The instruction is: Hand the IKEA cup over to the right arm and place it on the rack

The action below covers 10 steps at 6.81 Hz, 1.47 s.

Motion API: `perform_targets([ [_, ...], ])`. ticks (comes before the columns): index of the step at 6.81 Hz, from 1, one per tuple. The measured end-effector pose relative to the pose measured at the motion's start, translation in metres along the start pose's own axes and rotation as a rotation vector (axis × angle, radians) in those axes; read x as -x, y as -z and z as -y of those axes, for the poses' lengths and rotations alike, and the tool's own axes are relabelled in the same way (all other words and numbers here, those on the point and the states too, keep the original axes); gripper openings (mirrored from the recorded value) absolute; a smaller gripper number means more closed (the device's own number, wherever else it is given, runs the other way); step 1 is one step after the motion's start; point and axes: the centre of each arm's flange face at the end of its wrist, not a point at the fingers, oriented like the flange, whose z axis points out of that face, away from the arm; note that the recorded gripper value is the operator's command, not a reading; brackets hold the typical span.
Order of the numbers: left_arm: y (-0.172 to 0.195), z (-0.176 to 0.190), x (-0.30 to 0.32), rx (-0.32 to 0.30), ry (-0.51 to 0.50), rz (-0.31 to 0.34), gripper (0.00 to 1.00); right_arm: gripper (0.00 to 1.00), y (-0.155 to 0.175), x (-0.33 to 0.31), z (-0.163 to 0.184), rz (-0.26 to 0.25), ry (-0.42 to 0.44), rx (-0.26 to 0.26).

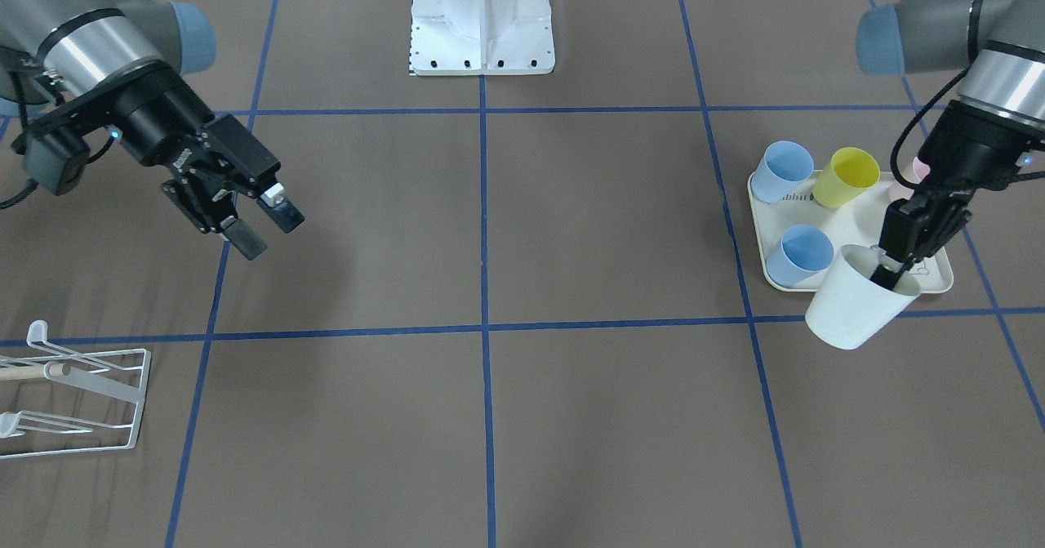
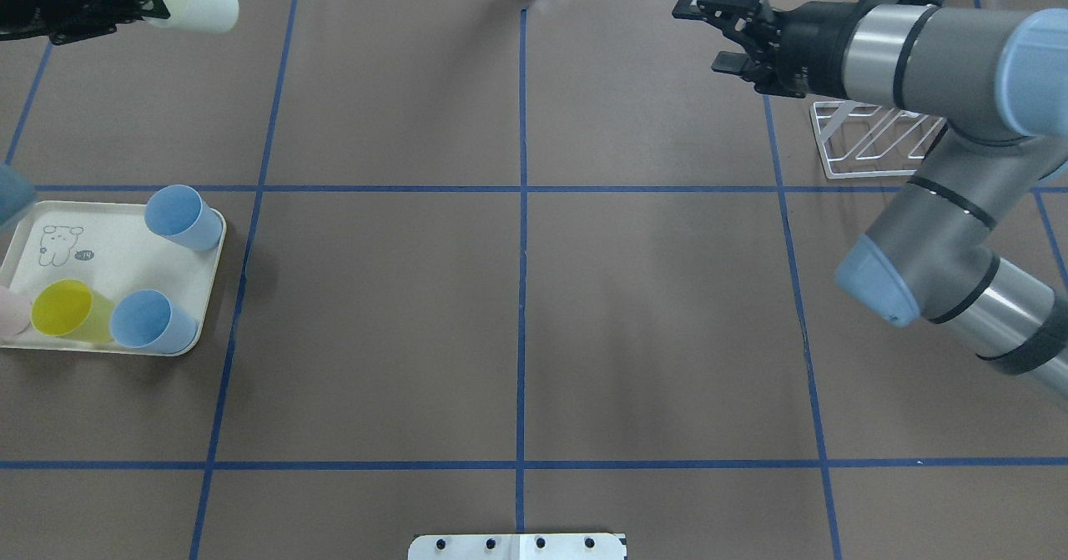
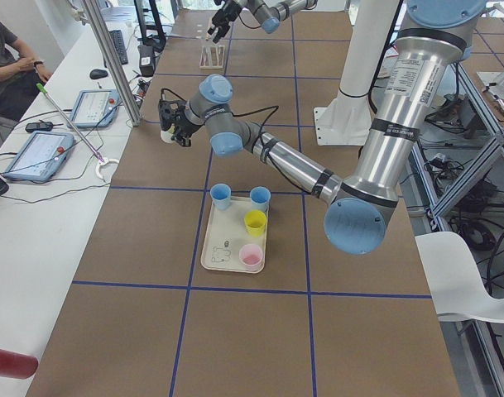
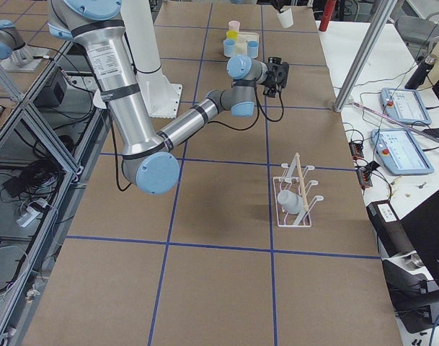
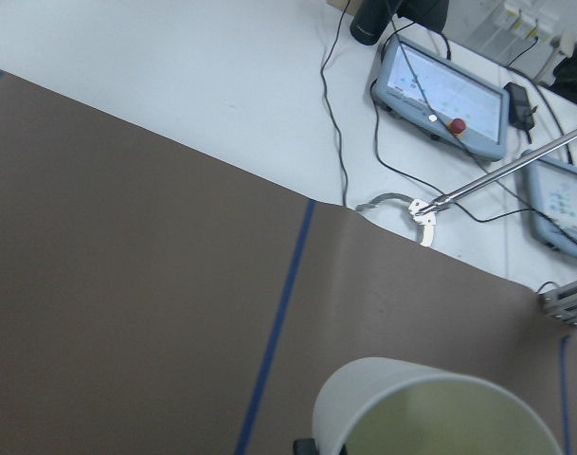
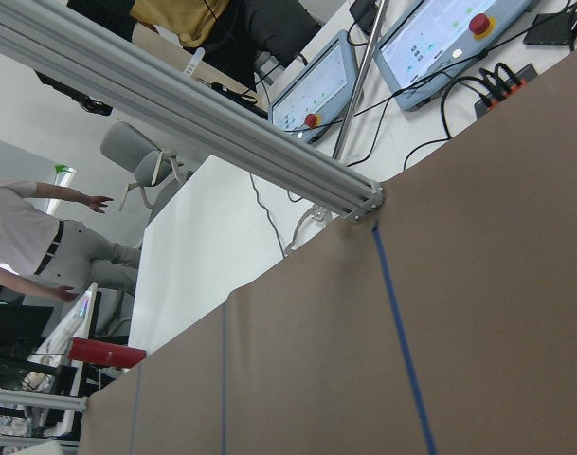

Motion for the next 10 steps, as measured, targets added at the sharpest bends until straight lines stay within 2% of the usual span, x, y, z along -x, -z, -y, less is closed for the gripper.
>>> perform_targets([
  [2, -0.003, -0.038, -0.033, 0.078, 0.185, -0.203, 0.0, 1.0, -0.015, 0.037, -0.03, 0.085, -0.098, -0.039],
  [5, 0.009, -0.079, -0.057, 0.209, 0.478, -0.493, 0.0, 1.0, -0.01, 0.065, -0.042, 0.254, -0.255, -0.064],
  [7, -0.001, -0.135, -0.09, 0.295, 0.652, -0.688, 0.0, 1.0, -0.006, 0.068, -0.055, 0.337, -0.32, -0.069],
  [8, -0.007, -0.164, -0.113, 0.329, 0.732, -0.756, 0.0, 1.0, -0.004, 0.07, -0.06, 0.364, -0.339, -0.058],
  [10, -0.013, -0.191, -0.13, 0.366, 0.849, -0.847, 0.0, 1.0, 0.0, 0.072, -0.072, 0.411, -0.357, -0.026],
])
